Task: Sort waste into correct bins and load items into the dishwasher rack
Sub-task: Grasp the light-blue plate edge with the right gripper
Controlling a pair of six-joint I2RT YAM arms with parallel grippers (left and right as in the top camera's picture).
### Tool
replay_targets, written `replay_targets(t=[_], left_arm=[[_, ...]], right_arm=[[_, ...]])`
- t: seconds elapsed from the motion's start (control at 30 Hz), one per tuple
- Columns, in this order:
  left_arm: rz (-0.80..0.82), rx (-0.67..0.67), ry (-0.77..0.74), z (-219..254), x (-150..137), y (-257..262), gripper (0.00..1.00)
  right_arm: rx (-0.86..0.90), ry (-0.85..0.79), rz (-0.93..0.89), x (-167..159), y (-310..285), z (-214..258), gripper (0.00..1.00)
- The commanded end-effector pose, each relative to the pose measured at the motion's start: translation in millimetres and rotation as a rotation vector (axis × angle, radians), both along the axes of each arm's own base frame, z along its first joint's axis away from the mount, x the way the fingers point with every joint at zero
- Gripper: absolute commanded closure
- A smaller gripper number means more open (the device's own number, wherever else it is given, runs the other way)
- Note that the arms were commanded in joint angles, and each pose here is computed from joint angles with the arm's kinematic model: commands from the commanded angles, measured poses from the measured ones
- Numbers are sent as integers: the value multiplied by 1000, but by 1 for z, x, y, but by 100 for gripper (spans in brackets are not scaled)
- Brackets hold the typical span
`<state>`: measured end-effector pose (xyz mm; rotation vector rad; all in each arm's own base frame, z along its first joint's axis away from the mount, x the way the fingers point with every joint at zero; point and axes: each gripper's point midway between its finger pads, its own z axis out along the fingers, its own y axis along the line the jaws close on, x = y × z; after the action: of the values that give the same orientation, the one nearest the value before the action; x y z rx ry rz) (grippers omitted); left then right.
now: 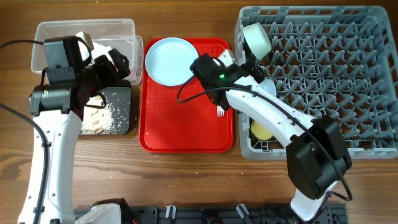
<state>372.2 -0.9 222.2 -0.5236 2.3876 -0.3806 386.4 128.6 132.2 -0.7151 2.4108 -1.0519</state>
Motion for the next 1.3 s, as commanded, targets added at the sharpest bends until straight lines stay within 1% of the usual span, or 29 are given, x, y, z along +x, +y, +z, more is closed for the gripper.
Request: replay_targets(t=[0.0, 0.03, 0.13, 0.23, 0.3, 0.33, 0.37, 0.4, 0.43, 0.5, 0.6, 0.63, 0.7, 0.73, 0.77, 0.93, 1.0, 1.13, 1.27], left_arm=[[4, 8, -14, 5, 3, 3, 0], [4, 8, -14, 5, 3, 3, 0], [4, 8, -14, 5, 3, 3, 0], [4, 8, -14, 5, 3, 3, 0], [4, 8, -15, 5, 3, 3, 0], [4, 8, -15, 5, 3, 3, 0], [4, 8, -14, 5, 3, 3, 0], [4, 8, -14, 5, 3, 3, 0], [4, 8, -14, 5, 3, 3, 0], [4, 8, -14, 5, 3, 3, 0], [4, 8, -14, 5, 3, 3, 0], [4, 8, -14, 5, 3, 3, 0], [4, 8, -15, 5, 3, 3, 0], [4, 8, -15, 5, 3, 3, 0], [4, 8, -14, 5, 3, 3, 0], [4, 8, -14, 5, 3, 3, 0], [4, 8, -15, 5, 3, 3, 0], [4, 8, -14, 5, 3, 3, 0], [4, 8, -14, 5, 3, 3, 0]], right_arm=[[160, -23, 40, 10, 27, 19, 24], [183, -31, 51, 12, 32, 24, 21], [344, -62, 95, 23, 58, 47, 9], [624, -31, 196, 33, 106, 59, 9], [808, 24, 285, 32, 139, 62, 8], [891, 57, 328, 29, 154, 64, 5], [951, 76, 355, 29, 163, 65, 5], [1007, 80, 352, 29, 169, 67, 2], [1057, 64, 306, 34, 170, 65, 0], [1116, 41, 221, 44, 171, 52, 0], [1156, 63, 149, 46, 175, 28, 0], [1176, 90, 115, 43, 177, 20, 1], [1208, 141, 71, 37, 181, 8, 17], [1206, 147, 52, 38, 181, 3, 23], [1208, 135, 23, 40, 179, 1, 26], [1215, 1, -306, 57, 156, -28, 29], [1227, -25, -409, 60, 153, -45, 34], [1225, -15, -474, 65, 156, -79, 39], [1210, 1, -521, 66, 157, -111, 46]])
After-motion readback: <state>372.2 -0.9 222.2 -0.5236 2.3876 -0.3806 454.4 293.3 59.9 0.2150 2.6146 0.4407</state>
